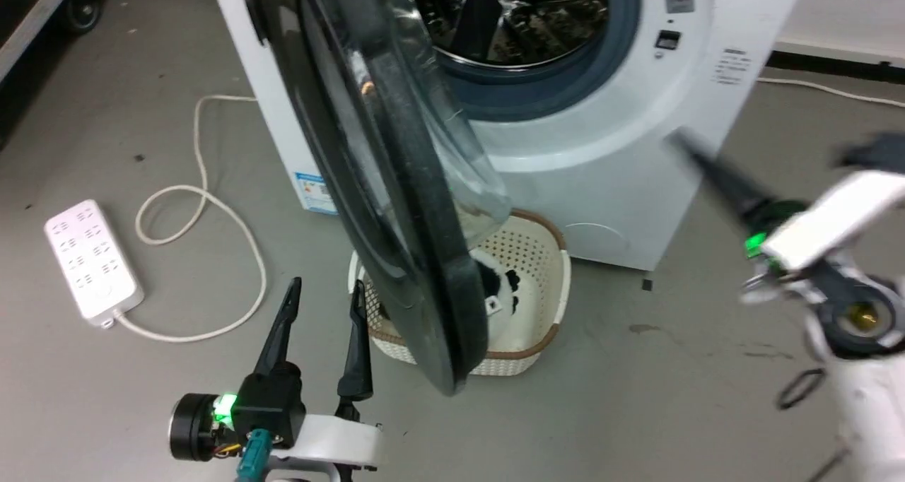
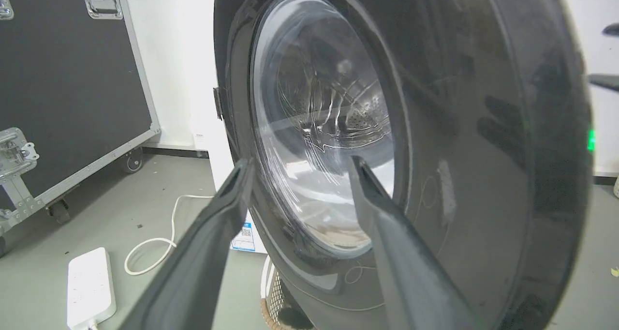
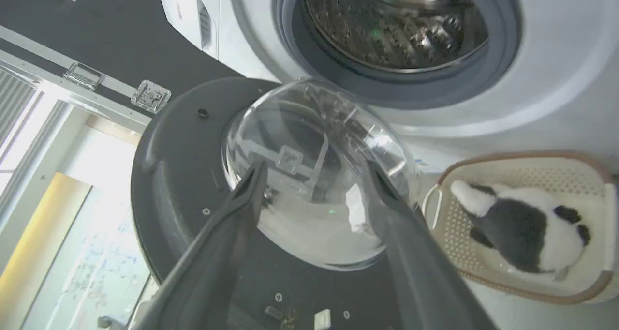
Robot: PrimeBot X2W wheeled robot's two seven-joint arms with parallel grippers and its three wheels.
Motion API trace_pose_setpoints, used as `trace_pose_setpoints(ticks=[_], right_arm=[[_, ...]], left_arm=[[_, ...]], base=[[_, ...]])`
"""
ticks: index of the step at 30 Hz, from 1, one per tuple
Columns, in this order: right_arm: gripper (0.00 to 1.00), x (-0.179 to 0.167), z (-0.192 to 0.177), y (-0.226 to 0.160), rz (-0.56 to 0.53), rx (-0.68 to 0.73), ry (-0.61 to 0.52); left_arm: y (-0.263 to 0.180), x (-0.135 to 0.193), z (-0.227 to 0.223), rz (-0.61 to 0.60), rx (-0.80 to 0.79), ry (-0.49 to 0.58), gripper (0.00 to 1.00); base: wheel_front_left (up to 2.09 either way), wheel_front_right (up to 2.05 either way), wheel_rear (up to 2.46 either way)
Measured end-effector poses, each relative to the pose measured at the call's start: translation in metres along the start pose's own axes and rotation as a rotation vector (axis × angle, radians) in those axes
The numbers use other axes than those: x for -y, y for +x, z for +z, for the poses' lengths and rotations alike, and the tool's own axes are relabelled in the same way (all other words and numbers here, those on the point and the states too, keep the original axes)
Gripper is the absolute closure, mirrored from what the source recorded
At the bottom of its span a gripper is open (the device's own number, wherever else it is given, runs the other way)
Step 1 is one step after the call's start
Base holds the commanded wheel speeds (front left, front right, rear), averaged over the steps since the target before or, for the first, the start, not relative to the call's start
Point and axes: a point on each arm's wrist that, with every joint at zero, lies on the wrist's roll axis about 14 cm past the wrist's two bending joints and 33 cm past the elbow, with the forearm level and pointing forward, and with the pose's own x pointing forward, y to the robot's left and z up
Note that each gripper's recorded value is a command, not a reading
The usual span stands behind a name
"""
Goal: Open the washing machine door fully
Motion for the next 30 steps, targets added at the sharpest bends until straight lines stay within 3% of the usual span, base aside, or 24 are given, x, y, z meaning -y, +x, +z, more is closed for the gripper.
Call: trace_pose_setpoints(ticks=[3,6,10,13,22,30], right_arm=[[0.00,-0.021,0.052,-0.032,0.010,0.265,-0.223],[0.00,-0.030,0.070,-0.066,-0.026,0.398,-0.516],[0.00,-0.018,0.075,-0.109,-0.112,0.490,-0.866],[0.00,0.000,0.070,-0.135,-0.203,0.501,-1.051],[0.00,0.029,0.021,-0.172,-0.413,0.545,-1.072],[0.00,0.028,0.001,-0.178,-0.451,0.552,-1.056]], left_arm=[[0.004,0.000,0.005,-0.001,0.019,-0.006,0.00],[0.008,0.000,0.010,0.000,0.036,-0.009,0.00],[0.011,0.001,0.015,-0.010,0.055,-0.014,0.00],[0.012,0.002,0.017,-0.019,0.063,-0.017,0.00],[-0.001,0.012,0.002,-0.074,0.010,-0.024,0.00],[-0.008,0.019,-0.010,-0.109,-0.028,-0.025,0.00]], base=[[0.00,0.00,0.00],[0.00,0.00,0.00],[0.00,0.00,0.00],[0.00,0.00,0.00],[0.00,0.00,0.00],[0.00,0.00,0.00]])
